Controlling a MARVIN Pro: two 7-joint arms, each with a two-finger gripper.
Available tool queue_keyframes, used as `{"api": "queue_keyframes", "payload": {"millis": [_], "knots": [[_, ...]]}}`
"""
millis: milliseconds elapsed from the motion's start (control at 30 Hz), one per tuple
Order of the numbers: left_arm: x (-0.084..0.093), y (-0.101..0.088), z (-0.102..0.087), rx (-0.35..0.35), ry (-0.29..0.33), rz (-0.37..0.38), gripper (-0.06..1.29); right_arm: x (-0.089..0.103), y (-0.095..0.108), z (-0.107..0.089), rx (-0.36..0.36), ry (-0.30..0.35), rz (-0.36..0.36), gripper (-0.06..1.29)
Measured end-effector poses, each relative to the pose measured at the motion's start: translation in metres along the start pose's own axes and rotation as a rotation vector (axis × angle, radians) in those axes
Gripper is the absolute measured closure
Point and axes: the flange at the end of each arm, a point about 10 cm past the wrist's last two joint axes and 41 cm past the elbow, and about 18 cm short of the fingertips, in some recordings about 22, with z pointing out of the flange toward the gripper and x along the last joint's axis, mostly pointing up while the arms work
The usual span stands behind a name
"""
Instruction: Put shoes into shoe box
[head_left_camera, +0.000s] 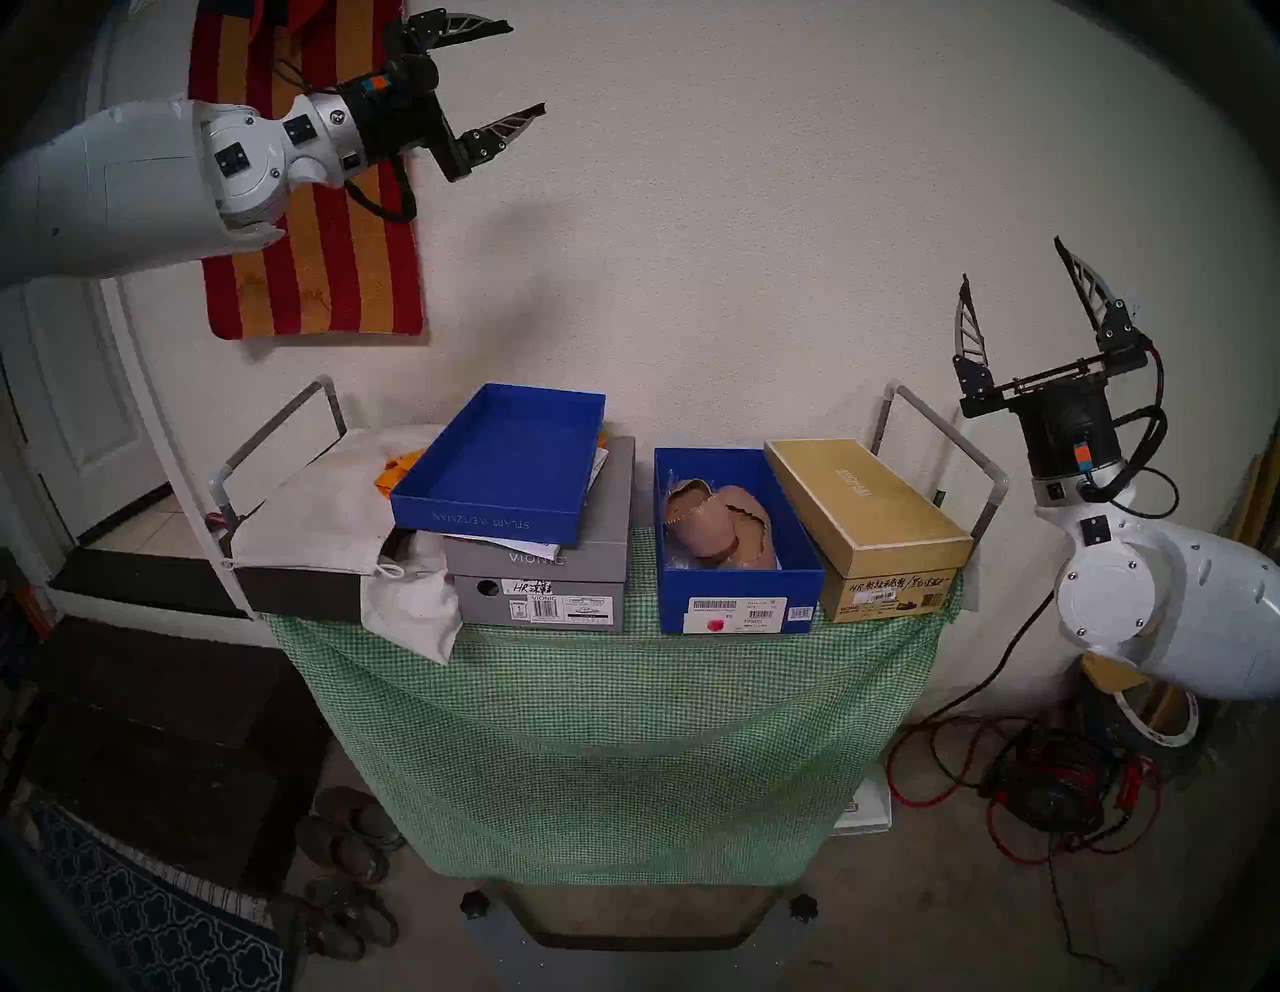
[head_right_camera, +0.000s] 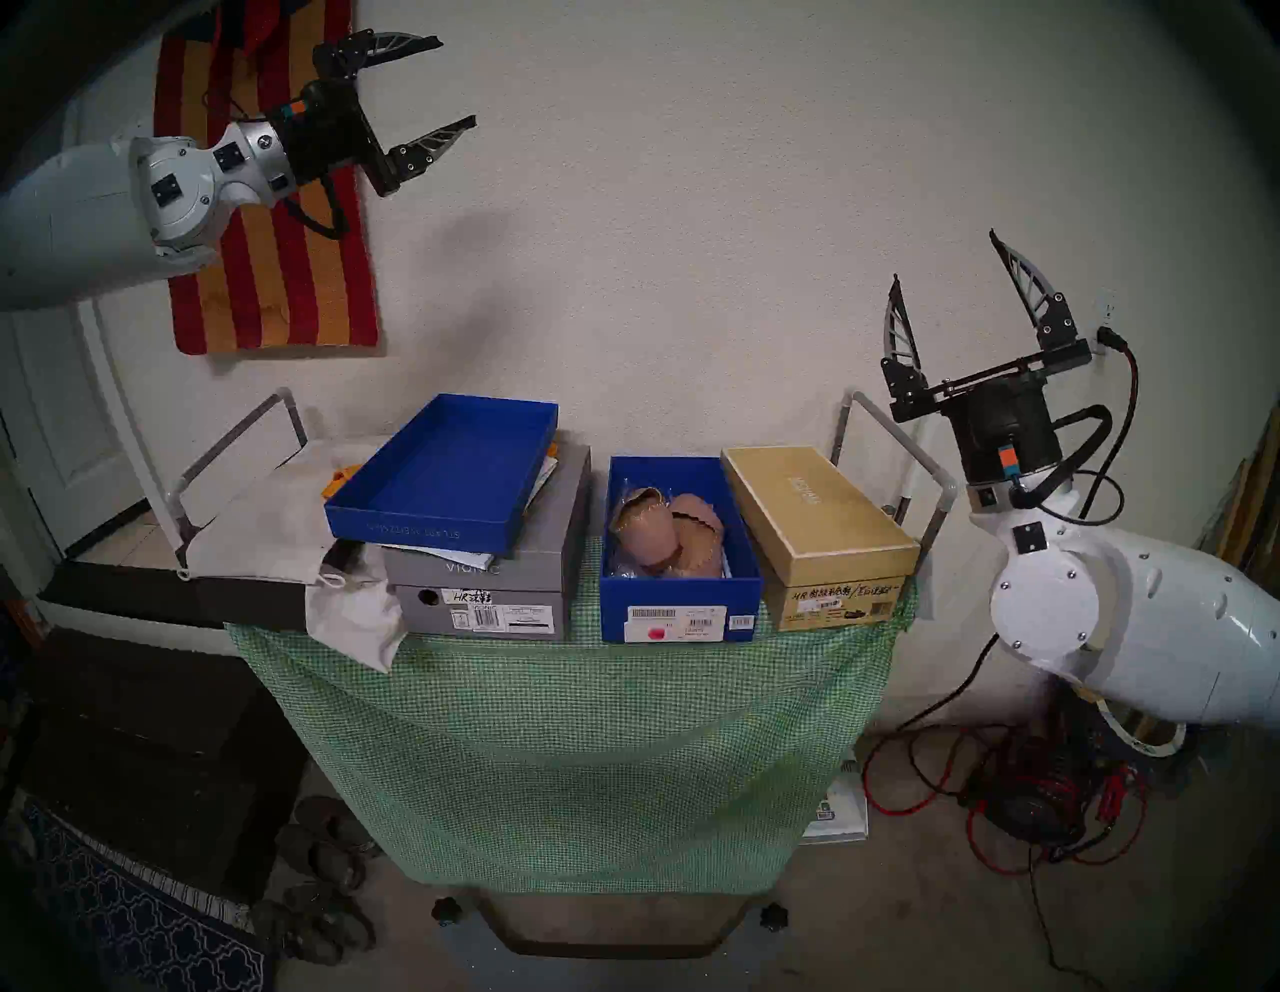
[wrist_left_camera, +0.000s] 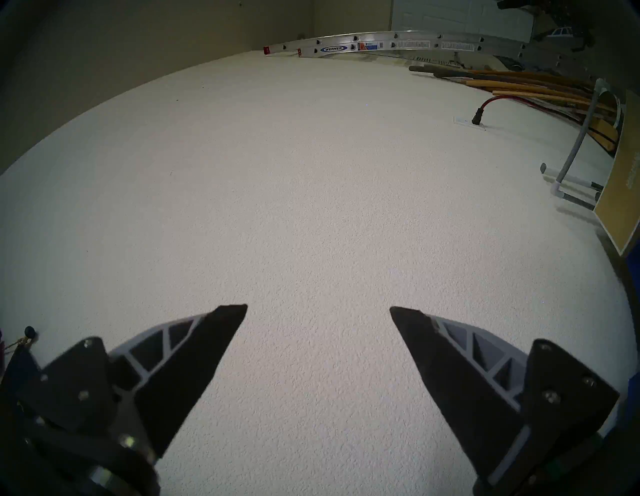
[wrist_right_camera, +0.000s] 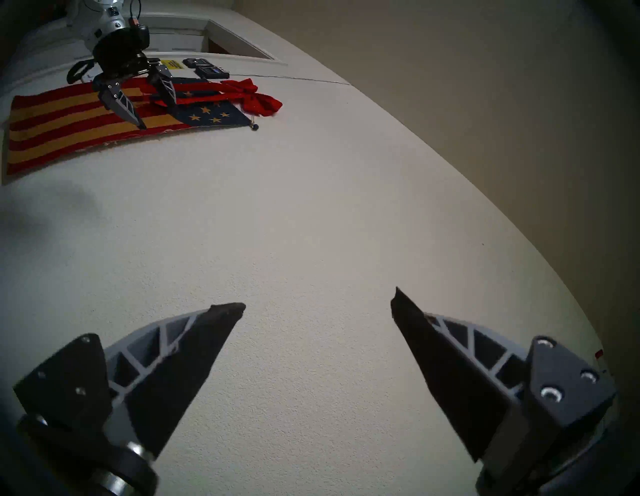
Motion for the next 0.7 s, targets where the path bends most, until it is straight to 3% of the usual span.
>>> {"api": "queue_keyframes", "payload": {"millis": [300,700], "knots": [[0.000,0.000,0.000,0.000,0.000,0.000,0.05,-0.024,0.034,0.029,0.040,0.001,0.001,0.01],[0.000,0.000,0.000,0.000,0.000,0.000,0.05,-0.031,0.062,0.049,-0.010,-0.032,0.020,0.01]]}}
